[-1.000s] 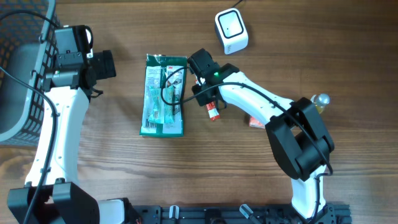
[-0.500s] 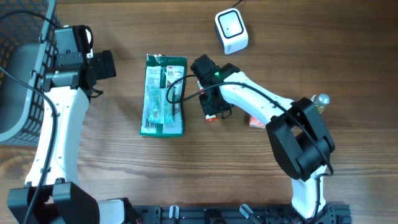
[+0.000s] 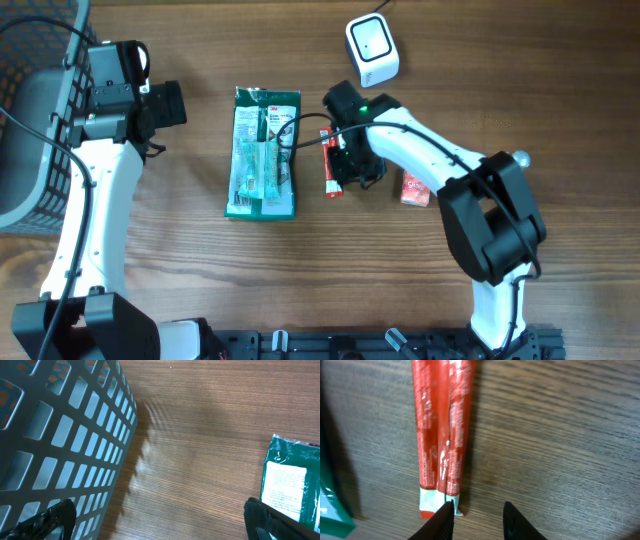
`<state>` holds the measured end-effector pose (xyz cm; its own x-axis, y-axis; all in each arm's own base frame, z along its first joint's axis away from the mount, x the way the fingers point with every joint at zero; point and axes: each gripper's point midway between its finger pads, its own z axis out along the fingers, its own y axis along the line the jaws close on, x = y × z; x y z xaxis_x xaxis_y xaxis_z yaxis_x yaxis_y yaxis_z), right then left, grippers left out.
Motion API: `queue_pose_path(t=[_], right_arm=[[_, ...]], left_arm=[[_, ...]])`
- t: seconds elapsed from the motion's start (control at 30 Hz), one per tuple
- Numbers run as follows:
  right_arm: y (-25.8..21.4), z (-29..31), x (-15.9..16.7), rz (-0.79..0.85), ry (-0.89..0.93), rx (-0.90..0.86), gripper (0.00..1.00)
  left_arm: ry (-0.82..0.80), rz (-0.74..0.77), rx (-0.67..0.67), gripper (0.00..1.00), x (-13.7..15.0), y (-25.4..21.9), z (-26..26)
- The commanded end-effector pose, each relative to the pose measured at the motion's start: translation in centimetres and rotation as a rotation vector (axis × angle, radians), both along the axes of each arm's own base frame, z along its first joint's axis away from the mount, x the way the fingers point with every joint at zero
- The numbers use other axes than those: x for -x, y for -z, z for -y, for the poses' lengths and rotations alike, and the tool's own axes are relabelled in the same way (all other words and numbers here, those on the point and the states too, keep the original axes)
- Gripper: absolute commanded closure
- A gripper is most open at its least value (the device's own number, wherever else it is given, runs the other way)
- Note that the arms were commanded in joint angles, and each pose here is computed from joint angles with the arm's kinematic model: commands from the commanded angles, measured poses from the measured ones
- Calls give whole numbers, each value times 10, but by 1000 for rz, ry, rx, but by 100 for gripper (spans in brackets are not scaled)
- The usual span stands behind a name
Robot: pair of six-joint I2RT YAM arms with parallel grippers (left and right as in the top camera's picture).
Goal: Scan the item barcode
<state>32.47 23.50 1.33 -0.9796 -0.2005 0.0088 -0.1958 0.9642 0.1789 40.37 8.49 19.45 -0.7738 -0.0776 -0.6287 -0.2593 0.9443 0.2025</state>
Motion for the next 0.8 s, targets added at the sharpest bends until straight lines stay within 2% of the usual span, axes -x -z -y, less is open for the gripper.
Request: queue_pose_path(t=[0.0, 0.53, 0.77], right_arm=[[-11, -10, 8, -44, 34, -84, 68], [-10, -17, 13, -50, 52, -81, 73], [-7, -16, 14, -14, 71, -10, 72]], left_arm=[[4, 4, -7, 0, -1, -2, -1], [4, 4, -7, 0, -1, -2, -1], [4, 4, -7, 0, -1, -2, -1]])
